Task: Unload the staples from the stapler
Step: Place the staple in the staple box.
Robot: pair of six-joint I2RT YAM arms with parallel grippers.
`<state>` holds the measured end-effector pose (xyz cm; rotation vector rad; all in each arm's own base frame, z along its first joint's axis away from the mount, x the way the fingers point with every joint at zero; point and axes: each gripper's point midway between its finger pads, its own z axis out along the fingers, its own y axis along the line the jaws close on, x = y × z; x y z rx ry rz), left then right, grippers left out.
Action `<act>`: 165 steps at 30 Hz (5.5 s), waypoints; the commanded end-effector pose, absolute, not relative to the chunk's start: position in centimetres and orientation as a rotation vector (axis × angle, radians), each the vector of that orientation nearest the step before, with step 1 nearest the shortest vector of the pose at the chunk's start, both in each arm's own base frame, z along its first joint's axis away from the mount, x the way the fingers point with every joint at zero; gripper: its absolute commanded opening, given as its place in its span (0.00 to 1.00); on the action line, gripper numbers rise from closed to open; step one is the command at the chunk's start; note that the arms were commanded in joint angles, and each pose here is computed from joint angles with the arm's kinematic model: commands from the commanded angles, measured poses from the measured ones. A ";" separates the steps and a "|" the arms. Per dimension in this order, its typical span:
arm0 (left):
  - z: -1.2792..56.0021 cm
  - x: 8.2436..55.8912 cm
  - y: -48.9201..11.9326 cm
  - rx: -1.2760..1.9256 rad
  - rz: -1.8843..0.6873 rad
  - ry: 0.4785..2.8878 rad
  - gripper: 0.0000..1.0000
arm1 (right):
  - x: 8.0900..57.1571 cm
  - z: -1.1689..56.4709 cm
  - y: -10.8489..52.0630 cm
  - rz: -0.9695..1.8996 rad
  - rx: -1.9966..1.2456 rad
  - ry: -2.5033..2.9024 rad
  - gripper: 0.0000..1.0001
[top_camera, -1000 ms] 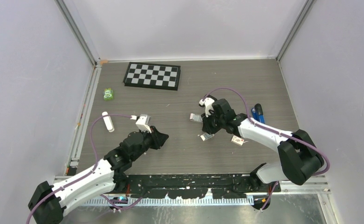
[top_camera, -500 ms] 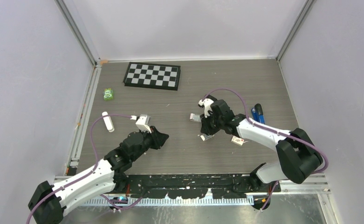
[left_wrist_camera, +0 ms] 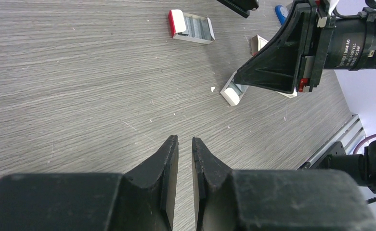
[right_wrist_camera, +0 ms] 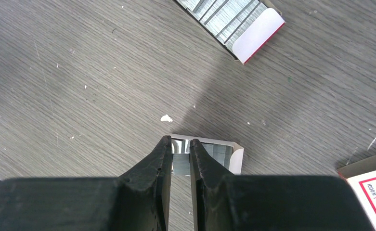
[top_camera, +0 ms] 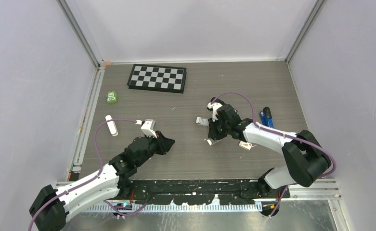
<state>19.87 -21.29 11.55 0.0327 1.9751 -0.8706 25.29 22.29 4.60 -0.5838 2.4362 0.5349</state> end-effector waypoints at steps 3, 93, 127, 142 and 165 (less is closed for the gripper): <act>12.7 20.1 -21.6 0.031 -0.906 1.917 0.19 | 26.2 4.6 22.4 0.516 -0.536 2.416 0.12; 13.1 20.1 -21.9 0.032 -0.923 1.908 0.20 | 25.6 4.3 22.7 0.562 -0.564 2.414 0.24; 13.5 20.2 -22.2 0.038 -0.931 1.906 0.20 | 25.9 5.1 22.7 0.555 -0.563 2.397 0.25; 13.7 20.2 -22.3 0.042 -0.933 1.905 0.20 | 25.9 5.4 22.6 0.546 -0.544 2.404 0.24; 13.9 20.2 -22.4 0.043 -0.939 1.902 0.20 | 26.2 5.9 22.3 0.543 -0.525 2.398 0.25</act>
